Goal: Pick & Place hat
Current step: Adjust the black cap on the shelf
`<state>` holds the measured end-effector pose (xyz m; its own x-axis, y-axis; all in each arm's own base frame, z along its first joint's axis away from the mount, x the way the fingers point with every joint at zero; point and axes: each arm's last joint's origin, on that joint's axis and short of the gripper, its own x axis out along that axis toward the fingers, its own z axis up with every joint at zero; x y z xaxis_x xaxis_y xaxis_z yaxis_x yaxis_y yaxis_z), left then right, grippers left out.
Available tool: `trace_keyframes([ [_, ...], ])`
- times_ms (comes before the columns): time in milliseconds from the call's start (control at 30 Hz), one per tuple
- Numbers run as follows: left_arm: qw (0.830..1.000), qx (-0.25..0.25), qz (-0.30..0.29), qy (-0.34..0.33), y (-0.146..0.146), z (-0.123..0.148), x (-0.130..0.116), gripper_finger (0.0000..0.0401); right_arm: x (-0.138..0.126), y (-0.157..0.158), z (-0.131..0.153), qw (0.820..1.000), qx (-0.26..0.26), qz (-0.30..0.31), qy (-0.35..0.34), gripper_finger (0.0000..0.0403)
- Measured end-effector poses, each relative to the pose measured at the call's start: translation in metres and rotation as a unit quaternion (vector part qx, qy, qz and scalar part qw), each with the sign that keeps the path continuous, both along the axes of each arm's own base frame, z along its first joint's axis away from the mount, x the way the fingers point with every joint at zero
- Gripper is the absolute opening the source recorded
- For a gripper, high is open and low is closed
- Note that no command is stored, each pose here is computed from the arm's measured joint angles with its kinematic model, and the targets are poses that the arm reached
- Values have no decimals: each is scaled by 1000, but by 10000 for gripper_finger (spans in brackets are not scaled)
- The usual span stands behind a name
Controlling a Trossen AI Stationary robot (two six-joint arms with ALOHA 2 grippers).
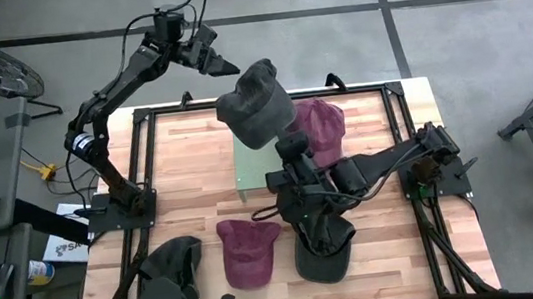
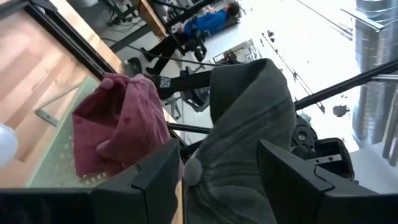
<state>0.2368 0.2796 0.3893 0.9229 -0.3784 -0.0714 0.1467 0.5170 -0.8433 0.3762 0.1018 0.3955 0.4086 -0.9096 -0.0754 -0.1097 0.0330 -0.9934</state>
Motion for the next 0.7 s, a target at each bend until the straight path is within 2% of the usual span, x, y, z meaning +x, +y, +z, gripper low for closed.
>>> trace_keyframes([
  [133,1000,0,-6,0,-1,0,1,211,-1,2,0,1000,0,2,-1,0],
  [267,999,-8,-38,-2,-8,-1,6,211,1,1,1,1000,3,-1,-11,0],
  [700,1000,-6,-13,21,-10,-9,8,211,5,0,7,999,11,-4,-42,0],
])
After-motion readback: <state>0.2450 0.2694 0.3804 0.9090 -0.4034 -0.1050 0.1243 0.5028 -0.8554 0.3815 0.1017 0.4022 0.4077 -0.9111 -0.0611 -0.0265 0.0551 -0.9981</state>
